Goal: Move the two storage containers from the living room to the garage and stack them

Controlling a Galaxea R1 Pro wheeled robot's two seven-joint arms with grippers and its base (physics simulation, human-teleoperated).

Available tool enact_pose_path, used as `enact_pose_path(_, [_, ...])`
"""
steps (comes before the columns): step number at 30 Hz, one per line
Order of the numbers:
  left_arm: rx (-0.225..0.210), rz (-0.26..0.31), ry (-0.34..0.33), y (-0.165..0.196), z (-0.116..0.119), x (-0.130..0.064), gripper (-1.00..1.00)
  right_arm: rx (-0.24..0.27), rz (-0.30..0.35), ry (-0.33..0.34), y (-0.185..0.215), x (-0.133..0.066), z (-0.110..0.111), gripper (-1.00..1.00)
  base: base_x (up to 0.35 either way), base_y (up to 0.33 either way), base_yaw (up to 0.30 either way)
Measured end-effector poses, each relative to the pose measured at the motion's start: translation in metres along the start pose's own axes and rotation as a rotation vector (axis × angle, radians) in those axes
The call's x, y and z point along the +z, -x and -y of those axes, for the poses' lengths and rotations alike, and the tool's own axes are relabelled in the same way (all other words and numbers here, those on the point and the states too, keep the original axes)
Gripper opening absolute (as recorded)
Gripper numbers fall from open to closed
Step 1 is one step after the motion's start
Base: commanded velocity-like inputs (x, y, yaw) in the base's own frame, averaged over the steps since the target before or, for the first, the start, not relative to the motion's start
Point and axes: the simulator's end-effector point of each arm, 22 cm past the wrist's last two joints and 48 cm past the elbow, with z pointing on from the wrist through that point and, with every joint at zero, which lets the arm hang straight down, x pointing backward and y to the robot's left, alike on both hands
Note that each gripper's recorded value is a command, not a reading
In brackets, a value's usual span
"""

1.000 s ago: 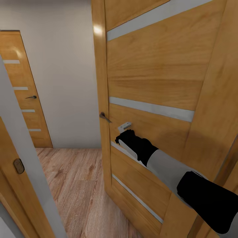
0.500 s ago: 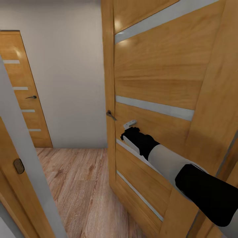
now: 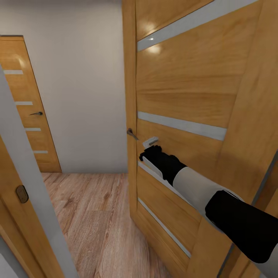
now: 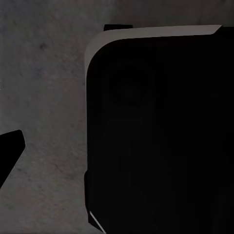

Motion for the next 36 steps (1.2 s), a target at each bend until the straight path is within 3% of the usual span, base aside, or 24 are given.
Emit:
enact_pose_path(5, [0.000,0.000,0.001,0.000,0.000,0.000,1.00,0.044,0.019,0.070,0.011,-0.008,-0.018,1.00,0.000,0.000,0.000])
enact_pose_path(14, [0.001,0.000,0.003,0.000,-0.001,0.000,1.00,0.069,0.021,0.112,0.013,-0.010,-0.027,1.00,0.000,0.000,0.000])
enact_pose_path(21, [0.001,0.000,0.003,0.000,-0.001,0.000,1.00,0.070,0.020,0.123,0.013,-0.010,-0.029,1.00,0.000,0.000,0.000])
enact_pose_path(26, [-0.001,0.003,0.007,0.001,-0.003,0.000,1.00,0.077,0.056,0.086,0.031,-0.012,-0.011,1.00,0.000,0.000,0.000])
enact_pose_path(36, [-0.003,0.003,0.004,0.001,-0.001,0.000,1.00,0.075,0.078,0.086,0.052,-0.021,-0.007,1.00,0.000,0.000,0.000])
